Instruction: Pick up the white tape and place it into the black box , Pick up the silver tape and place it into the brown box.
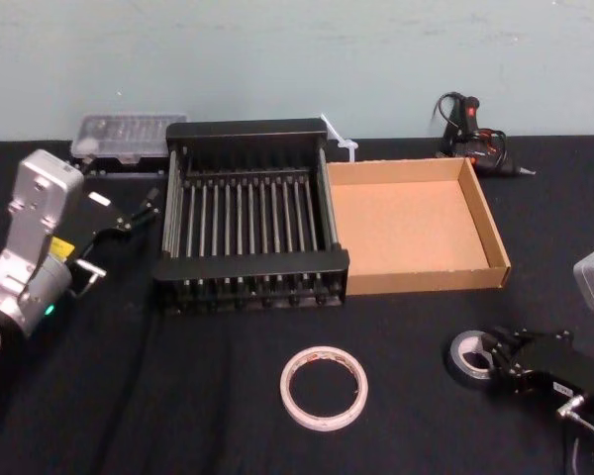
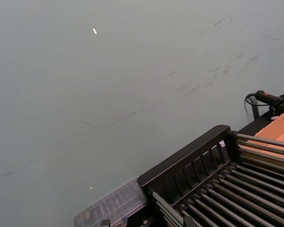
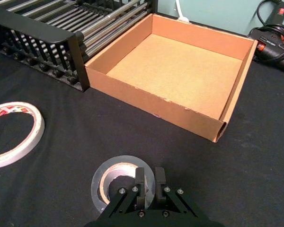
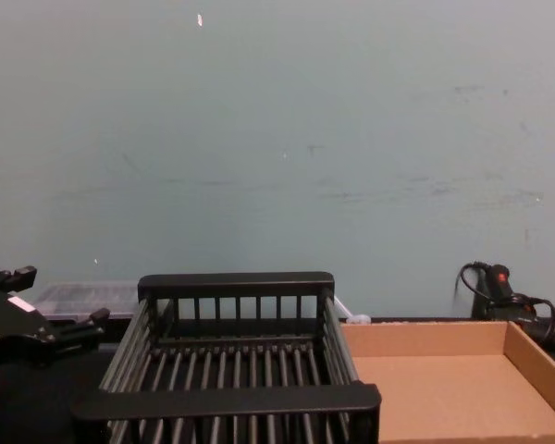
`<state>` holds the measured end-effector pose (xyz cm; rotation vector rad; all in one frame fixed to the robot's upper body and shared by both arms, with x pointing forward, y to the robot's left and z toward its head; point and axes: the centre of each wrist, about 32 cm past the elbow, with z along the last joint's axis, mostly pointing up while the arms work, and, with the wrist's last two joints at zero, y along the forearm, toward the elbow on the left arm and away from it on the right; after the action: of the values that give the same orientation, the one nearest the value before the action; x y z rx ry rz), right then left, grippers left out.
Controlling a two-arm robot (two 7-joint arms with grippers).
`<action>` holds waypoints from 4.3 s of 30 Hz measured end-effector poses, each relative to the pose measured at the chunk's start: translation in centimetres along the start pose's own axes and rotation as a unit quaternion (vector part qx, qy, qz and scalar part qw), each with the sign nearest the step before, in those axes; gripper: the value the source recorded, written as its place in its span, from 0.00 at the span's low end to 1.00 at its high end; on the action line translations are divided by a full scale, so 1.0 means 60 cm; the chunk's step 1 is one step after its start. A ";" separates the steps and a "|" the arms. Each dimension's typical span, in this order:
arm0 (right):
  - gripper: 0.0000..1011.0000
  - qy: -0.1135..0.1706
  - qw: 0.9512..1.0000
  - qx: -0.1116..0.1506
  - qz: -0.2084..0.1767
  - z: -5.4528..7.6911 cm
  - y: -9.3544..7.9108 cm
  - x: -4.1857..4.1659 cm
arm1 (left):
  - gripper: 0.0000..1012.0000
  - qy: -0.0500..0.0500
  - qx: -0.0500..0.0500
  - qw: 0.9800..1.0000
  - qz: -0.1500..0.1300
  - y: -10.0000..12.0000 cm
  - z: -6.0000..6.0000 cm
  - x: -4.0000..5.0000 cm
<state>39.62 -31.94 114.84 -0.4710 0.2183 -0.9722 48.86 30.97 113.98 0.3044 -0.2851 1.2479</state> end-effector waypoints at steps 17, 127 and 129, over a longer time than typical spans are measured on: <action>0.13 0.011 0.999 0.050 0.011 0.002 -0.008 0.004 | 0.99 0.000 0.000 1.000 0.000 0.000 0.000 0.000; 0.13 0.050 0.990 0.128 -0.037 0.113 0.194 0.081 | 0.99 0.000 0.000 1.000 0.000 0.000 0.000 0.000; 0.13 0.048 0.990 0.127 -0.037 0.116 0.197 0.081 | 0.99 0.000 0.000 1.000 0.000 0.000 0.000 0.000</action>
<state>53.72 -28.41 115.44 -0.1999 0.1622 -1.0803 48.86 30.97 113.98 0.3044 -0.2851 1.2479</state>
